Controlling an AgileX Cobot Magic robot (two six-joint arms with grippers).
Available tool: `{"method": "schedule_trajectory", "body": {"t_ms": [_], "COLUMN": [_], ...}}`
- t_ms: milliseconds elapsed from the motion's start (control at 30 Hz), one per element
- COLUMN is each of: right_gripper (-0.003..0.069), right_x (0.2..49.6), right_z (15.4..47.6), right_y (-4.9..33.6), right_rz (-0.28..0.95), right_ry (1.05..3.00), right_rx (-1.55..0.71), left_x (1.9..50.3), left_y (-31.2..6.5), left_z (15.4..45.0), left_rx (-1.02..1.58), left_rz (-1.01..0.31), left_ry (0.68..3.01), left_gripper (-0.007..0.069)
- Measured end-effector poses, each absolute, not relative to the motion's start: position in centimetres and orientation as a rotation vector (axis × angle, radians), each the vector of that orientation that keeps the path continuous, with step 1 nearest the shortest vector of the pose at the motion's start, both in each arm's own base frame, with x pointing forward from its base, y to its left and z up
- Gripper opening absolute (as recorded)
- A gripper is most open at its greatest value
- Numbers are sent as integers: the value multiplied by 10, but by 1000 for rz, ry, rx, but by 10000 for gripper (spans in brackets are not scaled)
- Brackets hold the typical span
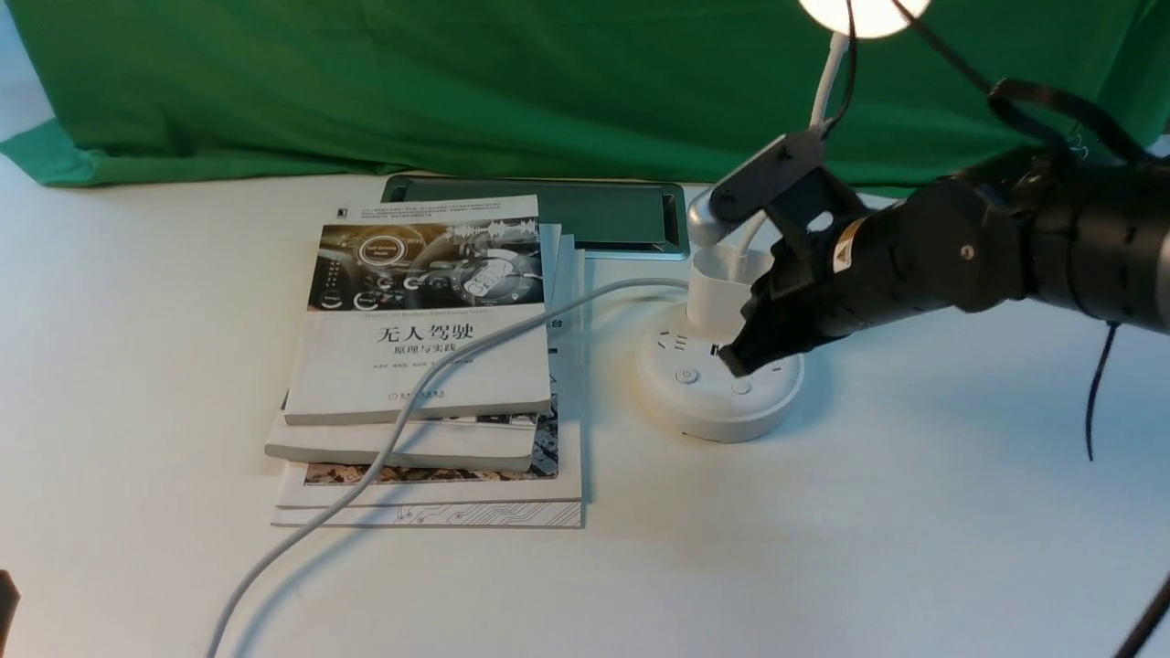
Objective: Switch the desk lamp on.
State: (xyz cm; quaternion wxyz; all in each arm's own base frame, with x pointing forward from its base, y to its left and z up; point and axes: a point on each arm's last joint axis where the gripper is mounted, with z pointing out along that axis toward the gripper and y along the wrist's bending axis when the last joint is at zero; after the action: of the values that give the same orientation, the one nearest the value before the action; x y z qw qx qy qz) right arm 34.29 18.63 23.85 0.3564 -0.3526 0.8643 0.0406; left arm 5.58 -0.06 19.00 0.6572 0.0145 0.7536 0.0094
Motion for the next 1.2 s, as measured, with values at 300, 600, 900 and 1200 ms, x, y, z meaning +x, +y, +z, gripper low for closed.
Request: {"method": "schedule_trajectory", "body": {"t_ms": [300,600,900,1200], "right_gripper": [33,34,41,57], "right_x": [280,162,104,84], "right_z": [277,322,331,309], "right_y": [153,100,64,51], "right_rz": [177,296,343,352], "right_ry": [2144,1904,1727,1683], "right_rx": [-749,-632,-555,-538], "left_x": [56,56,56,56], "left_y": [-1,-1,-1,-1], "left_z": [190,190,190,190], "left_rx": [33,33,33,33], "left_rz": [21,21,21,21], "left_ry": [1707,1707,1707,1707], "left_gripper": [21,21,21,21]}}
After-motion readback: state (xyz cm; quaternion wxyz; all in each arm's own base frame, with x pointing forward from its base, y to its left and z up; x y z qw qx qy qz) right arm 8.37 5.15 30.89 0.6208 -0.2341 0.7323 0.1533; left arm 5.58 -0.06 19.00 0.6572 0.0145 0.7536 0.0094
